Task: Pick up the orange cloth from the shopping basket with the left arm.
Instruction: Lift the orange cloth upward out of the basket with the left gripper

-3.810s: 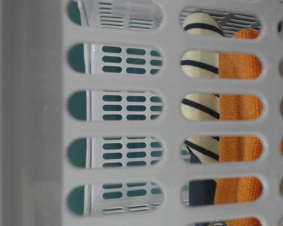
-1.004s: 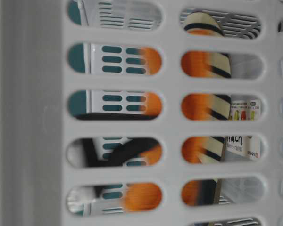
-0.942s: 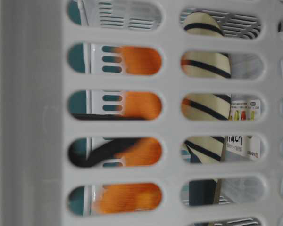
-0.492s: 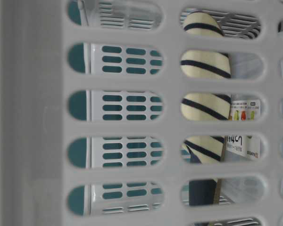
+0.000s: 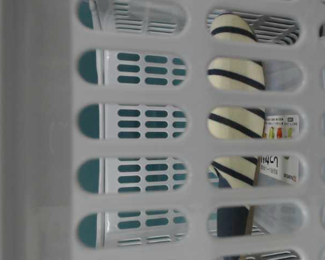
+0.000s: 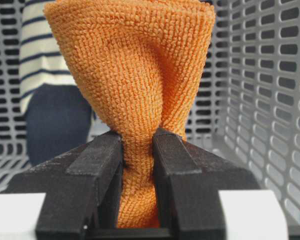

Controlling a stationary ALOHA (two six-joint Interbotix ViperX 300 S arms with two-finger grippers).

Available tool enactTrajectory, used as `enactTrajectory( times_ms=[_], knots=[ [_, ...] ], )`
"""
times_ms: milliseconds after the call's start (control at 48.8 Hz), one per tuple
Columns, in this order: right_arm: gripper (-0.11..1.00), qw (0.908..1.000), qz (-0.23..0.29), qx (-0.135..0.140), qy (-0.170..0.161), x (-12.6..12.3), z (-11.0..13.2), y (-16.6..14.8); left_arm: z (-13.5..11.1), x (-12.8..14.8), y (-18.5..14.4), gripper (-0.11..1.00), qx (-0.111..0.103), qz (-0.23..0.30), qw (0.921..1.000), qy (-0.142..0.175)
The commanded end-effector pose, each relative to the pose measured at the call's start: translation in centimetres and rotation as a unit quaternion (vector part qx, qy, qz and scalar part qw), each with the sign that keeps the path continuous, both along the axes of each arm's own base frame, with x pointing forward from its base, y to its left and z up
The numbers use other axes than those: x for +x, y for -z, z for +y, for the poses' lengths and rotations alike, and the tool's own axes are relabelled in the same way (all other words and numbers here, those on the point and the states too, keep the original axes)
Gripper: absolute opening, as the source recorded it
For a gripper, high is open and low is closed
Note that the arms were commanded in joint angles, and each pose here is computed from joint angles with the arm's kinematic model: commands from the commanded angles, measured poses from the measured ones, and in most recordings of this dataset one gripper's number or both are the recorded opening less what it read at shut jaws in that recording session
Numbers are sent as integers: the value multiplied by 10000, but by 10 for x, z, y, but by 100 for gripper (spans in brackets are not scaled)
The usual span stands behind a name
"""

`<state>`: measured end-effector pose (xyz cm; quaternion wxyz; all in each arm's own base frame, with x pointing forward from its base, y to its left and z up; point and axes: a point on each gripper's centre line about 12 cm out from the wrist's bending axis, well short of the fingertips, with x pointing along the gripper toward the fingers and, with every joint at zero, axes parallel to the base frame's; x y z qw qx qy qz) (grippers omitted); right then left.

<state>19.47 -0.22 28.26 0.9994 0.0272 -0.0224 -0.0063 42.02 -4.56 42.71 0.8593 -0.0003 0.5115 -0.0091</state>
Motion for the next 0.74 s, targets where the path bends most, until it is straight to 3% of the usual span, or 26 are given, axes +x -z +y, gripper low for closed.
enactTrajectory(
  times_ms=[0, 205, 717],
  knots=[
    [0, 10000, -47, 45, 5, 1, 0, -3, 4, -6, -16, 15, -8, -223, 9997, -46],
    [0, 9998, -18, 198, -2, 1, 0, -1, 6, -4, -16, 15, -14, -292, 9995, -73],
    [0, 9998, -18, 198, -2, 0, 0, 0, 11, -2, -7, 15, -4, -223, 9997, -131]
  ],
)
